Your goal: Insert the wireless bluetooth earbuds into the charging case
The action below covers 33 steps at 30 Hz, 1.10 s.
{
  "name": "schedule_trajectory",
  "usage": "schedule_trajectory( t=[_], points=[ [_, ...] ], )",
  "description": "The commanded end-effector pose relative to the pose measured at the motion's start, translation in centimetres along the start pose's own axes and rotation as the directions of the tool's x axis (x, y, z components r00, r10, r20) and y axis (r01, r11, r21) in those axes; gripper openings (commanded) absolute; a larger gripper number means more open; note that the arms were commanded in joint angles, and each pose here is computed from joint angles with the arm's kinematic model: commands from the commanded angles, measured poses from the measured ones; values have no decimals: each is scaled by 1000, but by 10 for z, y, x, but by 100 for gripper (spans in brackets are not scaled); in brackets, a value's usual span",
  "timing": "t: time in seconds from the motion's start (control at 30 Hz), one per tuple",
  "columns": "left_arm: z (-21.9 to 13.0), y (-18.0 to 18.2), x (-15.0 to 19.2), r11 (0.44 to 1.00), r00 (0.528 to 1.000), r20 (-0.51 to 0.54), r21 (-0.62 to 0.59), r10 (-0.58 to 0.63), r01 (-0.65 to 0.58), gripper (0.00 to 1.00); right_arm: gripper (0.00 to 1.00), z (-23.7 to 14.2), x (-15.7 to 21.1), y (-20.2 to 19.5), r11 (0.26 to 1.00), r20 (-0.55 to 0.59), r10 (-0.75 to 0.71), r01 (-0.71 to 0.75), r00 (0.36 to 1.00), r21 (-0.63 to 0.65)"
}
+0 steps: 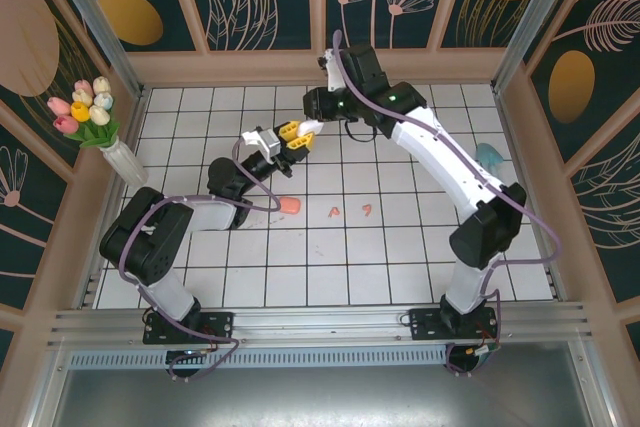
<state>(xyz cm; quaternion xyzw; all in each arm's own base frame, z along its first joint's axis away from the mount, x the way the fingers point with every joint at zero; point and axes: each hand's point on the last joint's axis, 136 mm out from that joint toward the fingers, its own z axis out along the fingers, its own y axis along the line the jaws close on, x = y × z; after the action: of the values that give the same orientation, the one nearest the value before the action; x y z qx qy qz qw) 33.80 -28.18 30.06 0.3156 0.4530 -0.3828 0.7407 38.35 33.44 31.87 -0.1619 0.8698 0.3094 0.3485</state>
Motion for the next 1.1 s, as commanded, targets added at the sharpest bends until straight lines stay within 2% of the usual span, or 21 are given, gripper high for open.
schedule_trajectory(
  t=[0.0,0.07,0.2,0.23,0.37,0.47,0.57,0.73,0.8,0.93,1.07],
  points=[
    [5,7,-15,1000,998,55,-18,0,1,0,28,-21,-3,4,1000,46,-14,14,999,11],
    [6,9,-15,1000,998,55,-22,-6,7,0,28,-25,-3,2,1000,63,-6,4,998,26],
    [9,15,-9,998,999,28,-44,-39,40,0,38,-41,-11,-21,992,167,53,-71,985,104],
    [10,19,9,996,997,-11,-63,-71,70,0,40,-46,-13,-29,987,199,80,-106,977,120],
    [15,37,44,972,974,-106,-147,-201,184,0,43,-59,-2,-62,962,273,197,-239,941,130],
    [18,46,79,929,920,-191,-214,-342,301,0,43,-54,22,-82,940,275,259,-307,926,150],
    [16,58,111,850,840,-226,-328,-494,412,0,44,-46,51,-95,916,260,321,-368,911,160],
    [19,76,180,655,607,-301,-546,-735,522,0,44,-33,90,-109,884,232,395,-437,889,169],
    [19,76,198,599,541,-297,-580,-787,552,0,44,-30,100,-112,876,225,409,-449,885,177],
    [13,78,230,487,446,-243,-645,-862,589,0,45,-25,115,-110,869,208,414,-453,886,199],
    [7,77,259,401,358,-217,-696,-908,596,0,45,-23,123,-109,867,196,410,-447,891,219]
  ],
)
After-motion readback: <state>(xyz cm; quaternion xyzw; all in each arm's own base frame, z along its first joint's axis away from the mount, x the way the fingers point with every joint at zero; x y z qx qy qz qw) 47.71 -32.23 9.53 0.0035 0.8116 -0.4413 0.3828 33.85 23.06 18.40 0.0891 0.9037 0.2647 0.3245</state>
